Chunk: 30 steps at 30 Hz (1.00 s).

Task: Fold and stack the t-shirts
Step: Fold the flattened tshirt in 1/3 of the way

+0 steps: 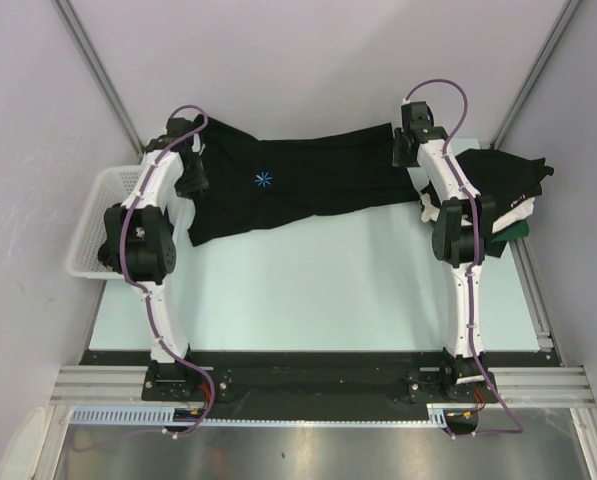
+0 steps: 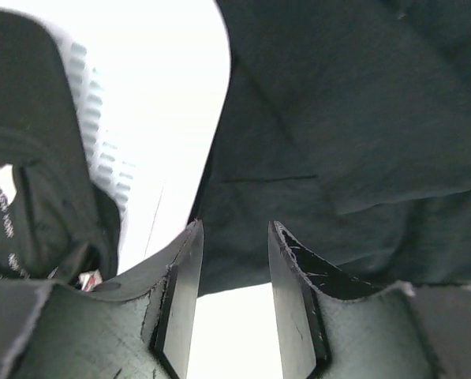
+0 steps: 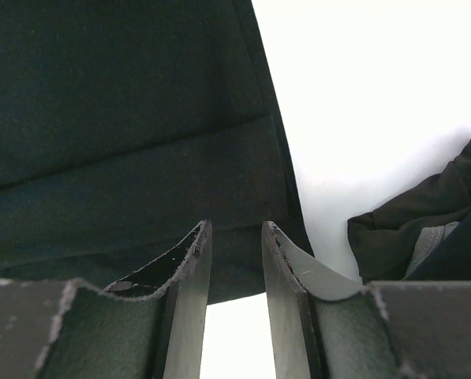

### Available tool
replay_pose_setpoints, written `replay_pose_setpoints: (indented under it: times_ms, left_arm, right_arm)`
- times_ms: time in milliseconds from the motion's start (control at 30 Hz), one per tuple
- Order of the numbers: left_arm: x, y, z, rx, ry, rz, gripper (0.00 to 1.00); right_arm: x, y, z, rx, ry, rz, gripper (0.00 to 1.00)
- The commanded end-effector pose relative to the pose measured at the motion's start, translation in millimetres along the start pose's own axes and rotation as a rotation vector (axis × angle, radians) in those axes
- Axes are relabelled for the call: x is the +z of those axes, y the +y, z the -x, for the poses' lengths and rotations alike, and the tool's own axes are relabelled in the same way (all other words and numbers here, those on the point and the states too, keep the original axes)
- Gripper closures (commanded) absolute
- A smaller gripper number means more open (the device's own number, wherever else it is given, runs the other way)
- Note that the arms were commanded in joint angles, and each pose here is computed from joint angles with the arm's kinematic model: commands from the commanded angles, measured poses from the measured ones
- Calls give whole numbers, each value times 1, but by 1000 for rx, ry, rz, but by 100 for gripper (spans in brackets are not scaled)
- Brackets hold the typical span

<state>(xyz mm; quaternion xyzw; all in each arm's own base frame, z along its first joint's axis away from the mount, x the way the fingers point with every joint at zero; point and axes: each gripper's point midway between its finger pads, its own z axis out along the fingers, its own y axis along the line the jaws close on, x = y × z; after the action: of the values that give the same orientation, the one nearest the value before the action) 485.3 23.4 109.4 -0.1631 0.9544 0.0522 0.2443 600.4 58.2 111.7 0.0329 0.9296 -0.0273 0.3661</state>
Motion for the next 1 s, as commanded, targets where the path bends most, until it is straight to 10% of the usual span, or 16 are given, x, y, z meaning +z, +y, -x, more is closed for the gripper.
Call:
replay_pose_setpoints:
  times_ms: [0, 500, 967]
  left_arm:
    - [-27, -17, 36, -10, -120, -112, 56]
    - [-21, -101, -8, 118, -41, -215, 52]
    - [-9, -68, -75, 118, 103, -48, 43]
  right_arm:
    - [-33, 0, 37, 14, -101, 16, 63]
    - [-15, -7, 23, 26, -59, 4, 61]
    - [-15, -5, 16, 37, -37, 16, 60]
